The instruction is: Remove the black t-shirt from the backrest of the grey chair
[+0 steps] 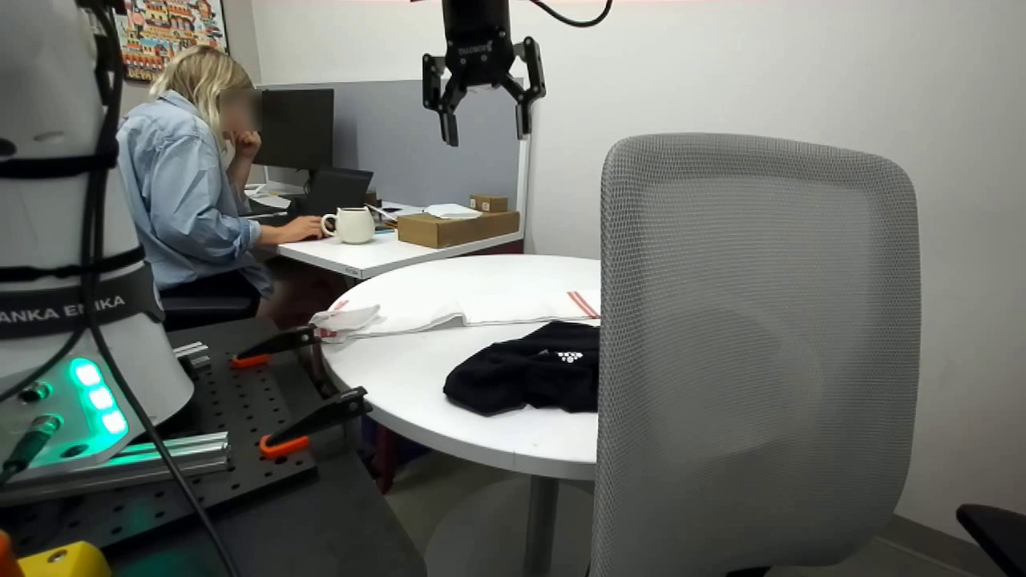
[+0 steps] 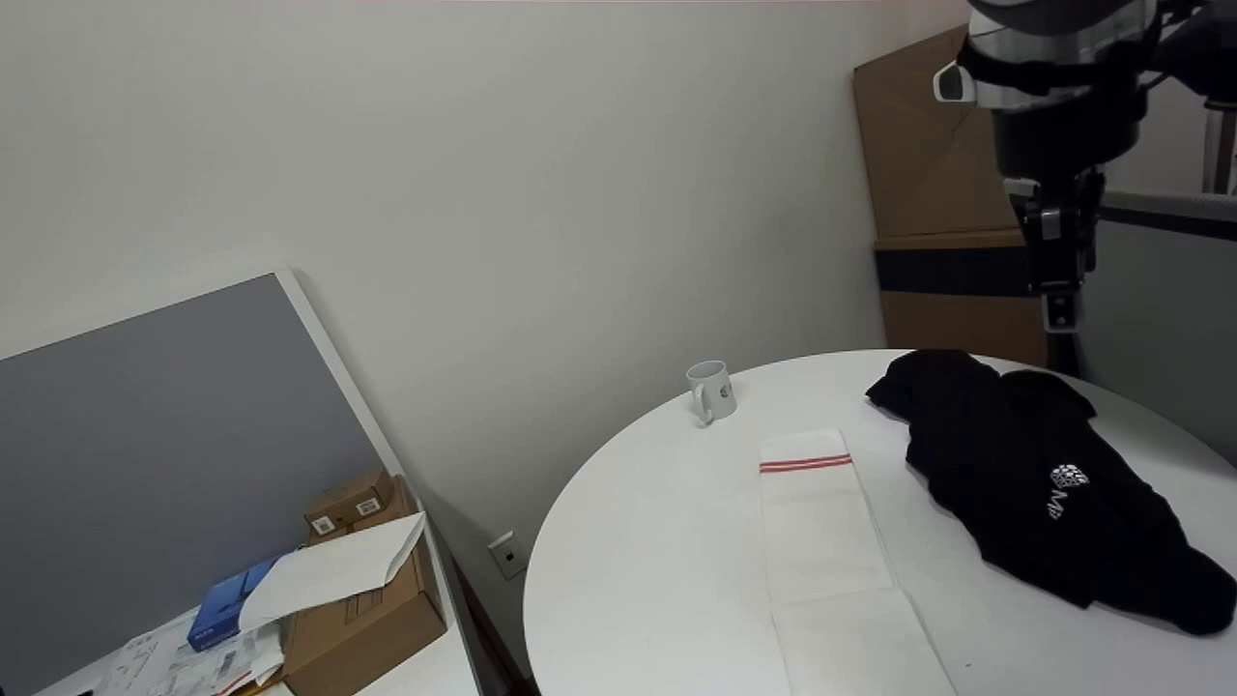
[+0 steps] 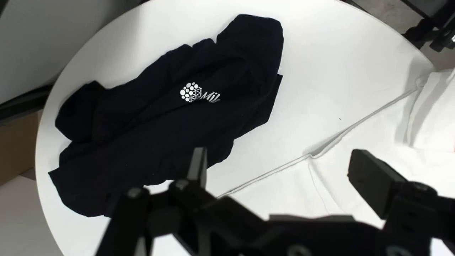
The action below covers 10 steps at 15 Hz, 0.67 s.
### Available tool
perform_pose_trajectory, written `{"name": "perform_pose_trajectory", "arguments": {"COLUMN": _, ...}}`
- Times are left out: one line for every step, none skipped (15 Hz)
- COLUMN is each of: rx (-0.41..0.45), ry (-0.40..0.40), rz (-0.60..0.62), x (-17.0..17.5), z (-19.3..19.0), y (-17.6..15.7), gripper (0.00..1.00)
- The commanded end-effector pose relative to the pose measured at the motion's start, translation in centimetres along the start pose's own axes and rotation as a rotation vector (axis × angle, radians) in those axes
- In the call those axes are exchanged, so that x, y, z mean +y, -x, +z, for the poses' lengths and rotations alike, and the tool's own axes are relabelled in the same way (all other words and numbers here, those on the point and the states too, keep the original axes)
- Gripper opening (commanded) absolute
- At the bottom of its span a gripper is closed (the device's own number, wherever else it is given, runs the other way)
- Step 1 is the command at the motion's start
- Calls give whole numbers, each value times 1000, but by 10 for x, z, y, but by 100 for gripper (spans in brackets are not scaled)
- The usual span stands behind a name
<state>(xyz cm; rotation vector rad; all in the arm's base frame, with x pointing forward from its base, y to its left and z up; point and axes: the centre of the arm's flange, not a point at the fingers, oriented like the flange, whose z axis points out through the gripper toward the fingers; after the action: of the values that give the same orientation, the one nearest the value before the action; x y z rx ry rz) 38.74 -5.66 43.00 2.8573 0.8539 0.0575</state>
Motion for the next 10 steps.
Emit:
{"name": "perform_pose_trajectory", "arguments": {"rx": 8, "ry": -17, "rz": 34, "x": -15, "z": -12, "y": 0, "gripper": 100}}
{"name": "perform_pose_trajectory", "arguments": {"rx": 14, "ry": -14, "rz": 46, "x": -17, "z": -13, "y": 0, "gripper": 100}}
{"name": "perform_pose_trajectory", "arguments": {"rx": 1, "ry": -3, "rz": 18, "x": -7, "z": -4, "y": -3, "gripper": 100}}
{"name": "perform_pose_trajectory", "arguments": {"rx": 3, "ry": -2, "rz": 24, "x": -8, "z": -5, "y": -3, "gripper": 100}}
{"name": "perform_pose_trajectory", "arguments": {"rx": 5, "ry": -1, "rz": 26, "x": -9, "z": -6, "y": -3, "gripper": 100}}
{"name": "perform_pose_trajectory", "arguments": {"rx": 6, "ry": 0, "rz": 28, "x": -10, "z": -6, "y": -3, "gripper": 100}}
{"name": "perform_pose_trajectory", "arguments": {"rx": 6, "ry": 0, "rz": 29, "x": -10, "z": -6, "y": -3, "gripper": 100}}
{"name": "perform_pose_trajectory", "arguments": {"rx": 7, "ry": 0, "rz": 30, "x": -10, "z": -6, "y": -3, "gripper": 100}}
{"name": "perform_pose_trajectory", "arguments": {"rx": 6, "ry": 0, "rz": 30, "x": -10, "z": -6, "y": -3, "gripper": 100}}
{"name": "perform_pose_trajectory", "arguments": {"rx": 6, "ry": 0, "rz": 30, "x": -10, "z": -6, "y": -3, "gripper": 100}}
